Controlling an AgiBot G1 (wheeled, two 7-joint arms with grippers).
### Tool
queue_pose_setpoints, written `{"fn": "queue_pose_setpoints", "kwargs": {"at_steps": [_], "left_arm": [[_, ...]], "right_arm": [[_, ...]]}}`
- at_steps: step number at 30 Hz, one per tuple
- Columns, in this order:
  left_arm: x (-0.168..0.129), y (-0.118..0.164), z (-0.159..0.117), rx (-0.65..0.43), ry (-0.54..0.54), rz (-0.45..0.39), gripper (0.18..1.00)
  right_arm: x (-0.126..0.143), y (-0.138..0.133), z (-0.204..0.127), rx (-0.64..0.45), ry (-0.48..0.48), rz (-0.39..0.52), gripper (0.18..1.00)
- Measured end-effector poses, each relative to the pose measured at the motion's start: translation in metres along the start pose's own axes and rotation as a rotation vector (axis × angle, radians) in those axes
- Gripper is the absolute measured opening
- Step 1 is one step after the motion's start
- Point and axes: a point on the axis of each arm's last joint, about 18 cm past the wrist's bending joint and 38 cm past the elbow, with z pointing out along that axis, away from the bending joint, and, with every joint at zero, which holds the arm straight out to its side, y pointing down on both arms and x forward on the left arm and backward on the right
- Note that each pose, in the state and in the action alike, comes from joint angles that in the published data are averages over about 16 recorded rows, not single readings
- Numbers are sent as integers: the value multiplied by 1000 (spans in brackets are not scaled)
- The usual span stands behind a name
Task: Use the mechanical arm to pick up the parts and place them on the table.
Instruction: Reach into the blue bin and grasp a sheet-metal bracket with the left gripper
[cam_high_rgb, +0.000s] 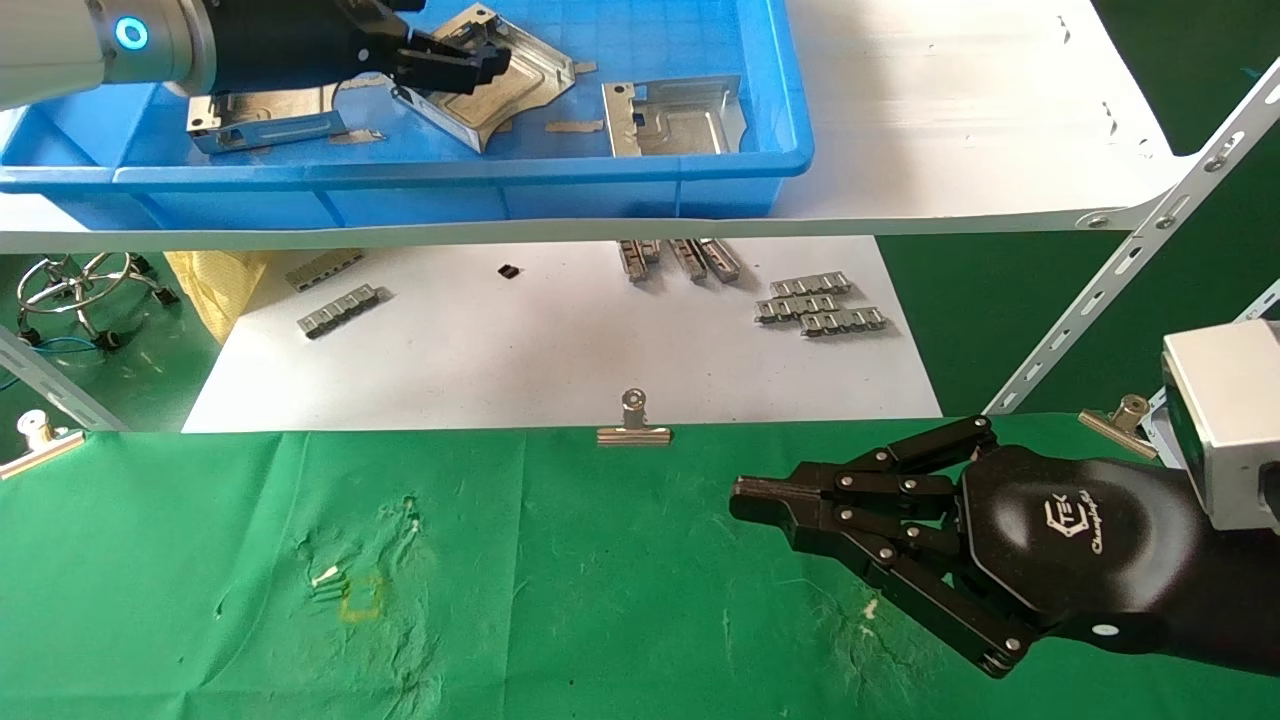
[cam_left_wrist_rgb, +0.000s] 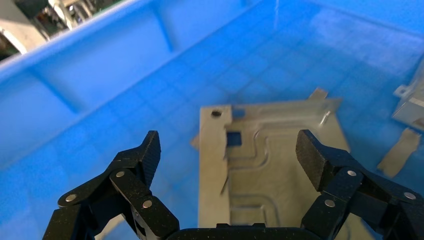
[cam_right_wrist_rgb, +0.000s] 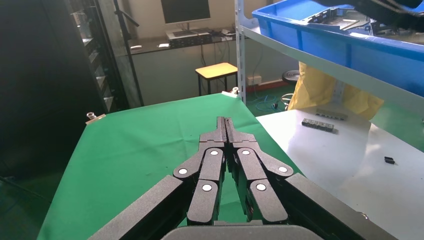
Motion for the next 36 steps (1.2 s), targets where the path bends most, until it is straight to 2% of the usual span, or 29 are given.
{"fn": "queue_pose_setpoints", "kwargs": {"at_steps": [7,13,19,28,36], "left_arm": [[-4,6,-2,-32,-16,-31,963],[-6,8,-4,-41,-17,-48,899],[-7,10,-8,-39,-9,-67,802],[-7,11,-11,-25,4,-86,589],[-7,5,-15,0,23,-76,408]], "right_arm": [[0,0,0,0,0,0,192],[0,0,0,0,0,0,192],[0,0,0,0,0,0,192],[0,0,0,0,0,0,199],[0,0,0,0,0,0,246]]}}
